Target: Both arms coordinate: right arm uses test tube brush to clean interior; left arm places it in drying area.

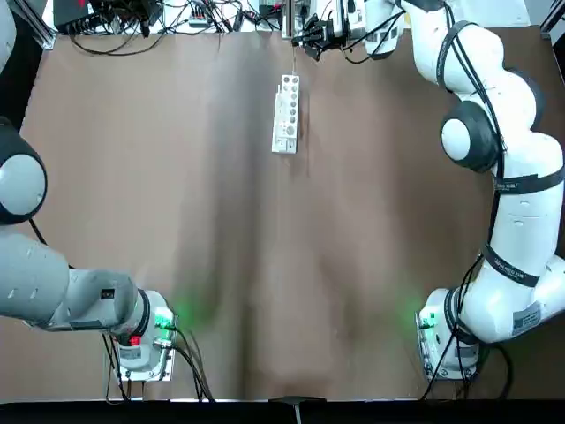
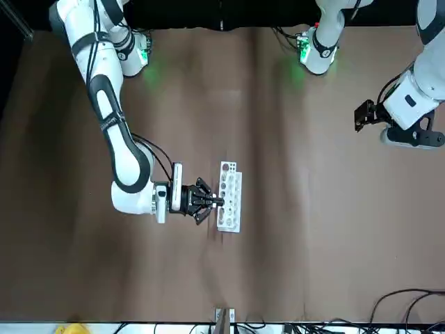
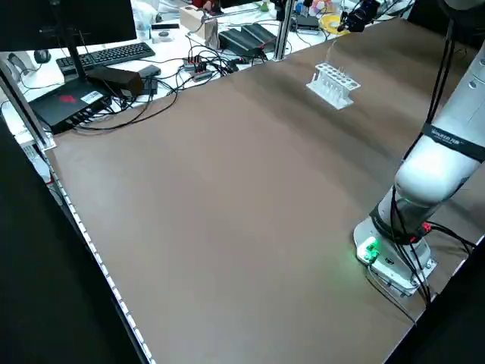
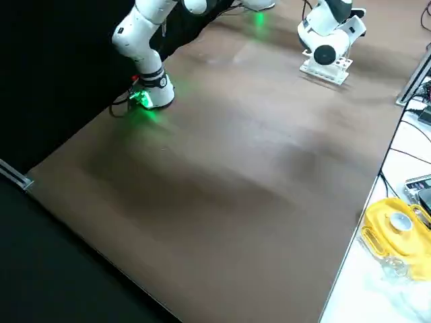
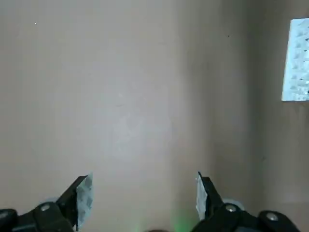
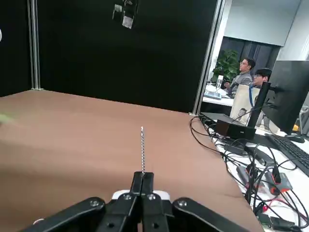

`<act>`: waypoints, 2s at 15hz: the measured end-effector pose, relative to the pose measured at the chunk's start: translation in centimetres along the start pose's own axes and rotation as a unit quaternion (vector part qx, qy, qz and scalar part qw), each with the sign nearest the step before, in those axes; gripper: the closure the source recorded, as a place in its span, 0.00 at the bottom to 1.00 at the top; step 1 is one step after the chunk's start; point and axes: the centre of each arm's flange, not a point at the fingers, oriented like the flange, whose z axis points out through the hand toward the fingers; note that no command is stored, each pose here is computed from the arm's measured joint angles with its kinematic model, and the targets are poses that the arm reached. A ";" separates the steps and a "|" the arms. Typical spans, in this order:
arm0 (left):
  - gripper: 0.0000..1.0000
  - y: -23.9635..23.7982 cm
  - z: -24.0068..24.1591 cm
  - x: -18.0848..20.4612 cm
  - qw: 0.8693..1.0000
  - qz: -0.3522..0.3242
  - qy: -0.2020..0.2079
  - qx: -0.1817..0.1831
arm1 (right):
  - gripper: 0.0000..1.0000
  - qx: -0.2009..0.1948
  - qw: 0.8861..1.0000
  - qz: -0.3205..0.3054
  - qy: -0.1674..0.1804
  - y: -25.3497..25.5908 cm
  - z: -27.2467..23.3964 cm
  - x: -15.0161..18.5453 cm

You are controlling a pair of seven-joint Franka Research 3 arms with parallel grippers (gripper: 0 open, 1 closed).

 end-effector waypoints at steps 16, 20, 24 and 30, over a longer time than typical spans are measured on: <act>0.00 0.0 0.0 0.1 1.000 0.000 0.004 0.000 | 0.98 -0.012 1.000 0.012 -0.024 -0.6 0.5 -2.7; 0.00 0.0 -0.1 0.2 1.000 0.000 0.010 0.000 | 0.98 -0.015 0.999 0.013 -0.029 -0.7 0.6 -3.0; 0.00 0.0 -0.2 0.3 1.000 0.000 0.014 0.000 | 0.98 -0.015 0.999 0.012 -0.030 -0.7 0.6 -3.2; 0.00 0.0 -0.2 0.3 1.000 0.000 0.015 0.000 | 0.98 -0.021 0.999 0.008 -0.028 -0.1 -0.1 -2.9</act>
